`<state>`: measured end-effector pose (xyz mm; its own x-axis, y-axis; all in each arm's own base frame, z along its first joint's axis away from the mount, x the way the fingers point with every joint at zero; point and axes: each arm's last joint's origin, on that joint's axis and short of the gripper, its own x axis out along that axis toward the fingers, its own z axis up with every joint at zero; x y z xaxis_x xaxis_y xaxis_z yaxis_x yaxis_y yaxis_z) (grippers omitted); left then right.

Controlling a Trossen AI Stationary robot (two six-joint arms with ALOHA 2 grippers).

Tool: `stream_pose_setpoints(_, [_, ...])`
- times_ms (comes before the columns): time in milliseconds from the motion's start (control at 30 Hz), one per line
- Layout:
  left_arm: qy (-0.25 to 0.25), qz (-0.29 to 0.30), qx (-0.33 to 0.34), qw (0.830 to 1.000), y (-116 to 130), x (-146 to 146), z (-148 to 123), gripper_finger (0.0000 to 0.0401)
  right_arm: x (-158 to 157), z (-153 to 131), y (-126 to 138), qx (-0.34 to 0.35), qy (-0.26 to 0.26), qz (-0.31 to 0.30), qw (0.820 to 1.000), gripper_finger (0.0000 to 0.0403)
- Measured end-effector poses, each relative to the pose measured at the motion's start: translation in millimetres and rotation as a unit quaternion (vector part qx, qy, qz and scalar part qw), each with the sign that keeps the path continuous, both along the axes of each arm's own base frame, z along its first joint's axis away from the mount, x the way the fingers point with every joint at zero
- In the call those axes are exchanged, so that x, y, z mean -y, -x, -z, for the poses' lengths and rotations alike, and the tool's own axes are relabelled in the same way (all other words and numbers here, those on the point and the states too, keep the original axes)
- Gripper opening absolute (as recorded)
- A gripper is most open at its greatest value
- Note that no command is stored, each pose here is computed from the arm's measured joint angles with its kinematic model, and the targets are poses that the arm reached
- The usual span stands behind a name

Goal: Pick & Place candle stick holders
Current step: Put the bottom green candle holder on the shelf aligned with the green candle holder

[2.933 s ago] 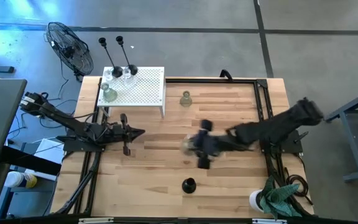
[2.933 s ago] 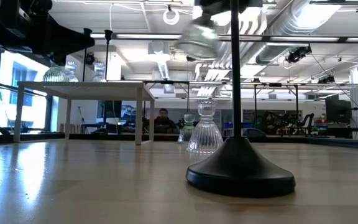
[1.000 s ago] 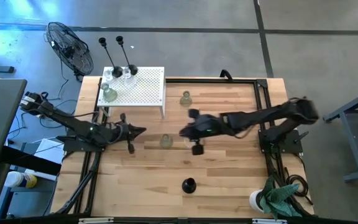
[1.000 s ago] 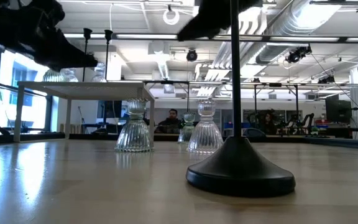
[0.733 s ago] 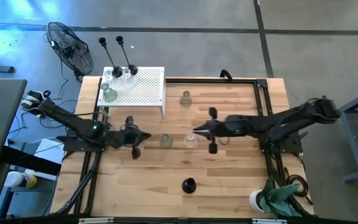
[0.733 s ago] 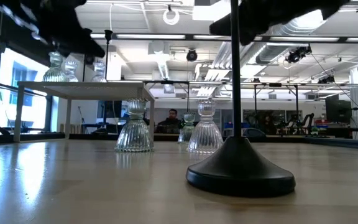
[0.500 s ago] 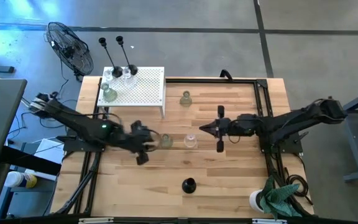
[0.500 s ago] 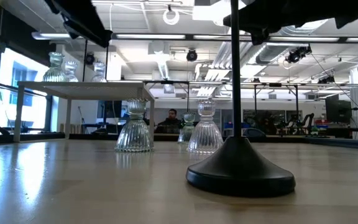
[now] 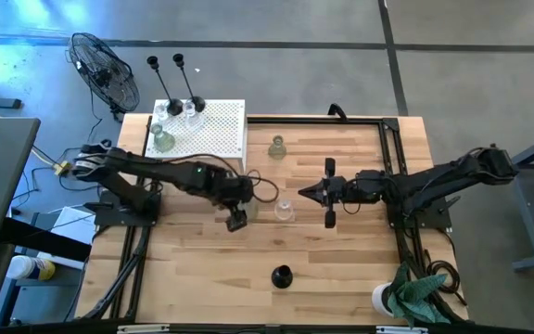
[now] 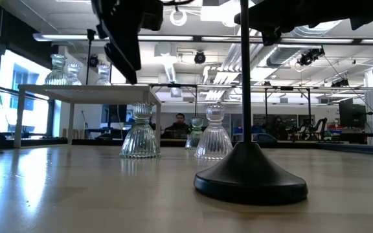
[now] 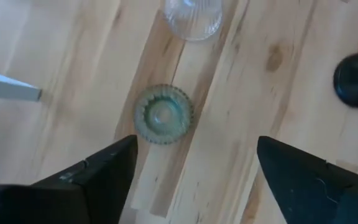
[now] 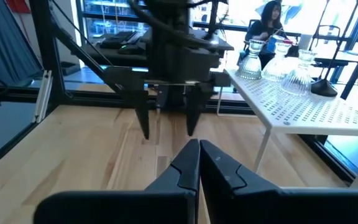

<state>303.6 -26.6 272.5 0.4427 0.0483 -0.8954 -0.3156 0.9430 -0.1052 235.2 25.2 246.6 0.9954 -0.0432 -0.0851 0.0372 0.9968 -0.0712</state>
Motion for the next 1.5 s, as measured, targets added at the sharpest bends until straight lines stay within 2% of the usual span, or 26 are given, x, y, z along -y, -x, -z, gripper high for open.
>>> stream_pose_setpoints(233, [-0.005,-0.018,0.013,1.0,-5,-22,0,0.0331,-1,0,0,0.0,0.005,-0.014,1.0,0.0002])
stream_pose_setpoints(567, [-0.026,0.013,-0.044,0.999,-24,-21,36,0.0331,-1,0,0,-0.001,0.01,-0.018,1.0,0.0001])
stream_pose_setpoints(900, [-0.047,0.031,-0.063,0.996,-32,-21,50,0.0327,-1,0,0,-0.002,0.013,-0.019,1.0,0.0001])
stream_pose_setpoints(1000, [-0.048,0.033,-0.063,0.996,-34,-21,53,0.0304,-1,0,0,-0.002,0.014,-0.019,1.0,0.0001])
stream_pose_setpoints(1333, [-0.055,0.046,-0.066,0.995,-36,-21,57,0.0183,-1,0,0,-0.003,0.014,-0.019,1.0,0.0001])
stream_pose_setpoints(1400, [-0.055,0.047,-0.066,0.995,-36,-21,57,0.0168,-1,0,0,-0.003,0.014,-0.019,1.0,0.0002])
stream_pose_setpoints(1500, [-0.046,0.05,-0.072,0.995,-33,-21,55,0.0166,-1,0,0,-0.003,0.014,-0.019,1.0,0.0001])
